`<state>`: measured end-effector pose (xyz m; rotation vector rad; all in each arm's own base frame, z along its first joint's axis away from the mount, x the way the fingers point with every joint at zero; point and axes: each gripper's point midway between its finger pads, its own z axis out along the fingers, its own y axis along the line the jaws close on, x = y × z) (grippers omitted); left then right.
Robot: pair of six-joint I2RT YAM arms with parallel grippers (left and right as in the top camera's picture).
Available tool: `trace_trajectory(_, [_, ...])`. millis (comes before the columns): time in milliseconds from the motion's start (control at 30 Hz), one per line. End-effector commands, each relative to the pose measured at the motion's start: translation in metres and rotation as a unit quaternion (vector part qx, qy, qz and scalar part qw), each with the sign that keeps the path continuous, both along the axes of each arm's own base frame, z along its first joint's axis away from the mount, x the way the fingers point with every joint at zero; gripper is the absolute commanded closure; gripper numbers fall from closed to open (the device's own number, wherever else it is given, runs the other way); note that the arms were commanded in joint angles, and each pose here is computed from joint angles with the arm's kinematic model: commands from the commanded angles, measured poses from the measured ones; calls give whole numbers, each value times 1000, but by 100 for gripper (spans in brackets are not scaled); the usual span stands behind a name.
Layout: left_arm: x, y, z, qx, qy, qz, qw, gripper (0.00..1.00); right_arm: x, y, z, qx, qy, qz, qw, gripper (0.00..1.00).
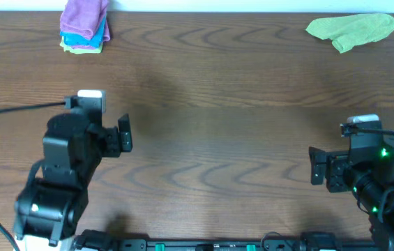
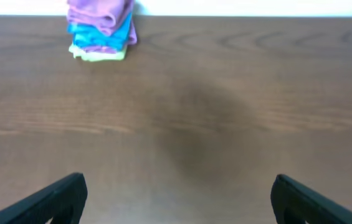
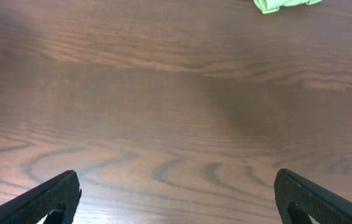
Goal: Fold the cloth
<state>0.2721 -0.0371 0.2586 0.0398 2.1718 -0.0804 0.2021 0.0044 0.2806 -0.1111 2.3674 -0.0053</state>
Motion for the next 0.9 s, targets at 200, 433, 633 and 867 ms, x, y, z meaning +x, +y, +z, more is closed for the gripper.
trace_trajectory(200, [-15,16,-62,-4,-42,-4,999,5,-1,2,0,7,0,0,1000,1])
trace_trajectory(433, [-34,20,-109,-7,-60,3,998,5,-1,2,0,7,0,0,1000,1])
trace_trajectory(633, [-42,20,-129,-9,-73,0,997,5,-1,2,0,7,0,0,1000,1])
trace_trajectory(867, [-46,20,-146,-15,-81,3,997,5,-1,2,0,7,0,0,1000,1])
